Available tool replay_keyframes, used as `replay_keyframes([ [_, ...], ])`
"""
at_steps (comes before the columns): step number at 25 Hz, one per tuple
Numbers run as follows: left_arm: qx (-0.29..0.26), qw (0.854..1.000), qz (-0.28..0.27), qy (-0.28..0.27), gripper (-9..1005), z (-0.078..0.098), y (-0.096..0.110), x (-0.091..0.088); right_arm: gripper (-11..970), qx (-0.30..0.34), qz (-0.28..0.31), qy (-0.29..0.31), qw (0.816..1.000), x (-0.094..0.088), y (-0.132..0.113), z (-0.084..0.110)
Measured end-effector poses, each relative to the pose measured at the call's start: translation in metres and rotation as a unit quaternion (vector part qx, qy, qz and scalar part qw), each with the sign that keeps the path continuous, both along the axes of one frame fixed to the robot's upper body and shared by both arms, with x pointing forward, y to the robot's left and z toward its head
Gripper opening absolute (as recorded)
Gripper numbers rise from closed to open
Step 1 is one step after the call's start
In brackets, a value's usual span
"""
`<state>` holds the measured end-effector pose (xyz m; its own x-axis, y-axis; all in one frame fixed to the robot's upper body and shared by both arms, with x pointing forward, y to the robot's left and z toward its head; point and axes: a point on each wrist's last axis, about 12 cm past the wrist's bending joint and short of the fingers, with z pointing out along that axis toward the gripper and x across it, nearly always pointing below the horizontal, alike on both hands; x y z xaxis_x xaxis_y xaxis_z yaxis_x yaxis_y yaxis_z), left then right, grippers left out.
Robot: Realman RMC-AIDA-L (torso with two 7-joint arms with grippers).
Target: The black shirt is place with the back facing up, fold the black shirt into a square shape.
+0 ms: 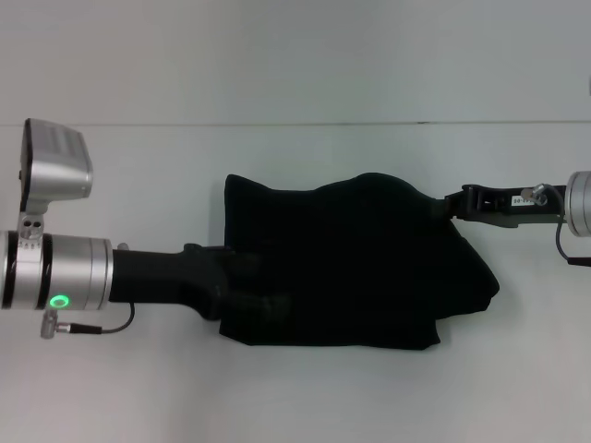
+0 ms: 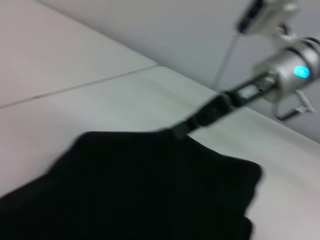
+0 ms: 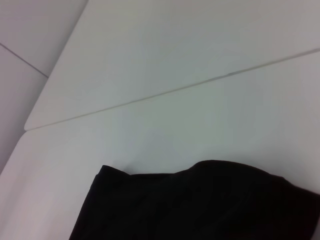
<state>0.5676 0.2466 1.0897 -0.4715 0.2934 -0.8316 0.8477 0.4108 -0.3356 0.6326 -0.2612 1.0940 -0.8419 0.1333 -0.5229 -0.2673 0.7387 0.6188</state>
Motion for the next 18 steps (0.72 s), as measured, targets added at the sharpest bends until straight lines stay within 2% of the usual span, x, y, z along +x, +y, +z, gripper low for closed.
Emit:
replay_keyframes([
  [5, 0.014, 0.997, 0.076, 0.016, 949, 0.003, 0.000, 0.021, 112, -0.003, 0.006, -0.012, 1.000, -0.004, -0.004, -0.003],
  [10, 0.015, 0.986, 0.162, 0.038, 949, 0.011, -0.002, 0.046, 158, 0.002, 0.011, -0.036, 0.999, -0.009, -0.015, -0.001],
  [16, 0.005, 0.964, 0.253, 0.084, 950, 0.014, -0.014, 0.073, 412, 0.010, 0.013, -0.042, 0.999, -0.018, -0.033, 0.004],
  [18, 0.005, 0.960, 0.263, 0.092, 950, 0.012, -0.015, 0.075, 661, 0.010, 0.014, -0.042, 0.999, -0.020, -0.037, 0.005],
])
